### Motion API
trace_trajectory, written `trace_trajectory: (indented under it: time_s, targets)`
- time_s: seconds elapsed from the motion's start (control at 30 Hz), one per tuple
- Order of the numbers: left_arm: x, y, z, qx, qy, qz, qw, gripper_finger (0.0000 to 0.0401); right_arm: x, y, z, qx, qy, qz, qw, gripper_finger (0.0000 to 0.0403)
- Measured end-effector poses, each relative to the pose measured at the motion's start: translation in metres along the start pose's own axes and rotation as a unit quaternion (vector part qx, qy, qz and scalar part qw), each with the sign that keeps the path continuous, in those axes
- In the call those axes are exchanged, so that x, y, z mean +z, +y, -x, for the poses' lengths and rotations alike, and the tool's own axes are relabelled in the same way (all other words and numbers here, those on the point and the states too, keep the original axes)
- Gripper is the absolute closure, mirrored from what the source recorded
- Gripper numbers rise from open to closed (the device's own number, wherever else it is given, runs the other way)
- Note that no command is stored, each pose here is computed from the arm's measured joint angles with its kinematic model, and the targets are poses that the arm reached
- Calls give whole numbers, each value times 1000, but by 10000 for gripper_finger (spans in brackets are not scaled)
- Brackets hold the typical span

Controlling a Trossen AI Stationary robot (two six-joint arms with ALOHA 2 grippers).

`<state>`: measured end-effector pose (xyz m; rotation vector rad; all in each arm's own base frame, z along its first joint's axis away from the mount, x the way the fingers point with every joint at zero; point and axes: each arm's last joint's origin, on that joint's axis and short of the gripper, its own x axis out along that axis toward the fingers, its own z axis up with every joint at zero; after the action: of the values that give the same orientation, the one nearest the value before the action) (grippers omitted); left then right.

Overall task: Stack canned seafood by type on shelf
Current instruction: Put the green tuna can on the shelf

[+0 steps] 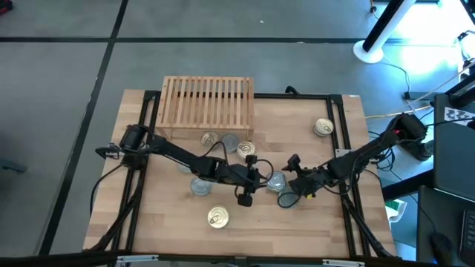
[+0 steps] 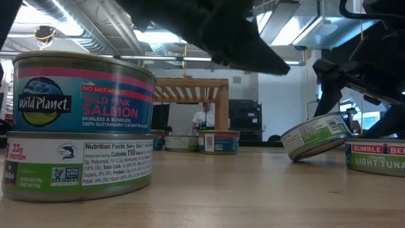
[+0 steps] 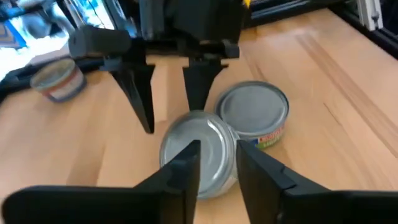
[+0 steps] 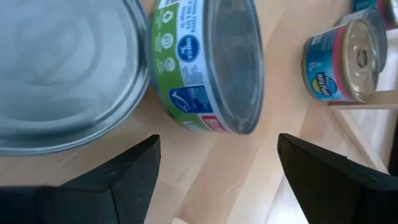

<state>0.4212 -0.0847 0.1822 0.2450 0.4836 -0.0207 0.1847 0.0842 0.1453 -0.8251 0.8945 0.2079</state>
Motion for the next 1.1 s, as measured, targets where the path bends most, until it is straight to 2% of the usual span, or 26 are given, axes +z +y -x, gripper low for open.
trace_trajectory:
  time_s: [0.3,0.57,0.87,1.1]
  targets:
    - [-13,6,-3,2,54,37,998,359,1,0,0,7,-5,-1,1000,84]
    - [-16,9,-4,-32,65,49,996,398,3,-1,0,6,-18,-7,1000,84]
    - [-18,7,-4,-59,73,60,994,399,4,0,-2,5,-20,-8,1000,84]
    - [-35,0,-23,-84,73,85,990,399,3,6,-12,14,2,5,1000,84]
